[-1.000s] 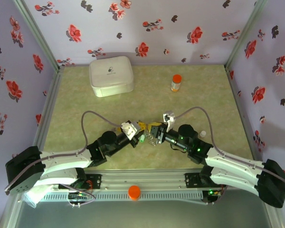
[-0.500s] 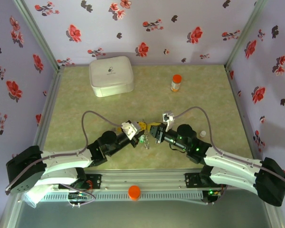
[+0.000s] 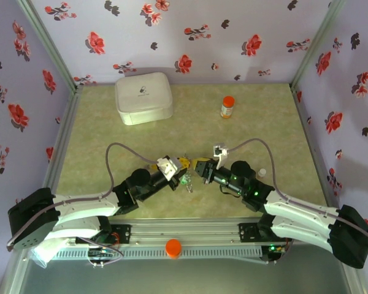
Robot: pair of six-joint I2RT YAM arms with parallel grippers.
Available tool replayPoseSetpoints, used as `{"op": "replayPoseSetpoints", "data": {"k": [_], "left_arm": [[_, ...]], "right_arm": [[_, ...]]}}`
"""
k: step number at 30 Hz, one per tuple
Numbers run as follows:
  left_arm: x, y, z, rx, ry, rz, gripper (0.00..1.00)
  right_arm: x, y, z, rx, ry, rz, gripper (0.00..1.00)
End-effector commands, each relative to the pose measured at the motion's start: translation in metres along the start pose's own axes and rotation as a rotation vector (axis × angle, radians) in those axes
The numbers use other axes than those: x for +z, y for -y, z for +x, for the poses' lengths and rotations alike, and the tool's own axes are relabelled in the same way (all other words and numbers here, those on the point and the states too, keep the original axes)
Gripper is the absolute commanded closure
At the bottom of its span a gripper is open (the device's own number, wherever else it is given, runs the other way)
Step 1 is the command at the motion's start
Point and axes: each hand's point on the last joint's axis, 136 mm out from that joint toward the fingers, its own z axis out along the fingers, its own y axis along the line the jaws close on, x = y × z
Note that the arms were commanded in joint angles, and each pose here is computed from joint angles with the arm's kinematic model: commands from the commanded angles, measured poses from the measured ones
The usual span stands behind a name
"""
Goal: Put the keys on the keyring
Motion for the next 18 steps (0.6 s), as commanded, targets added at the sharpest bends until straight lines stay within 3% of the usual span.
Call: {"op": "replayPoseSetpoints", "data": {"k": [1,14,18], "left_arm": [[-0.003,0.013,-0.028,0.002,0.111,0.070,1.00],[-0.003,0.012,-0.036,0.029,0.142,0.064,1.00],[-0.003,0.012,-0.038,0.040,0.151,0.063,1.00]], "right_arm": [[-0.004,0.020,-0.016,0.052,0.083,0.076,1.00],[0.005,0.015,0.001,0.087,-0.017,0.036,0.99],[0.001,0.014,0.004,0.090,-0.029,0.032,0.69]]}}
